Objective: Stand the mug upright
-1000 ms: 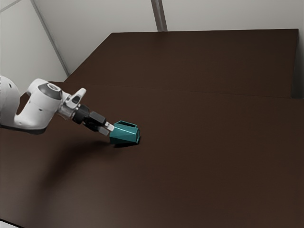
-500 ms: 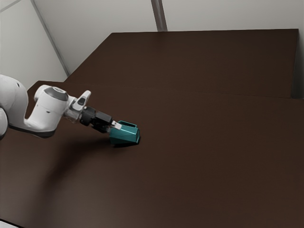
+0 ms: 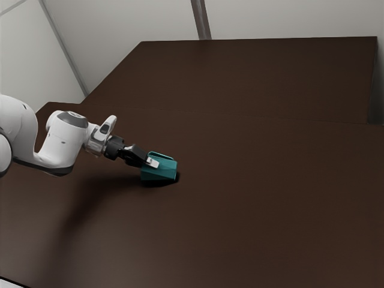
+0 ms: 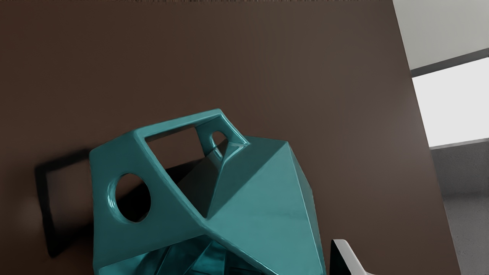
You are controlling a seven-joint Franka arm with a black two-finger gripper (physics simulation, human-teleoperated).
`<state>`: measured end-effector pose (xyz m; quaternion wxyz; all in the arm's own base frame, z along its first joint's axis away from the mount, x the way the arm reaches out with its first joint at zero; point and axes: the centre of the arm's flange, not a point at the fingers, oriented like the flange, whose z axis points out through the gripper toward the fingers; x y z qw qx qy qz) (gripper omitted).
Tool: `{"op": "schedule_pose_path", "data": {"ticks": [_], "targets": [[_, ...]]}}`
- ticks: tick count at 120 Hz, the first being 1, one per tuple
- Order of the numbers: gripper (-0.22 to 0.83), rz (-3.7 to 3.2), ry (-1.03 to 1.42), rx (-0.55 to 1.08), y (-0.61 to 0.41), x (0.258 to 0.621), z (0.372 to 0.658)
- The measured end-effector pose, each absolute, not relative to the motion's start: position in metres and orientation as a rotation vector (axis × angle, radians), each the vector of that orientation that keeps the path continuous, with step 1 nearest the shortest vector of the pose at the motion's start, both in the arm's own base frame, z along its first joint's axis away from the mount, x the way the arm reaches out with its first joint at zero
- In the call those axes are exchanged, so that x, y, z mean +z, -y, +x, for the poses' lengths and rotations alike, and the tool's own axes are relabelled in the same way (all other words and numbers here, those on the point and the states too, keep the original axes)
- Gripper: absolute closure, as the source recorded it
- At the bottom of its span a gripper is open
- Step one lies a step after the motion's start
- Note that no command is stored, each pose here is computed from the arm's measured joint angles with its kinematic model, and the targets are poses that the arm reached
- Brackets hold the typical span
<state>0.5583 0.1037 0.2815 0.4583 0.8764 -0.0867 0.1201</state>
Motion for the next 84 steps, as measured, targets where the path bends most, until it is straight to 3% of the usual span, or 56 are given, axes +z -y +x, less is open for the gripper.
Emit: {"op": "schedule_pose_path", "data": {"ticks": [47,84], "targets": [[0.77,2.146,0.276,0.327,-0.092,0.294,0.561],[0.78,2.353,0.576,0.328,-0.050,0.360,0.560]]}}
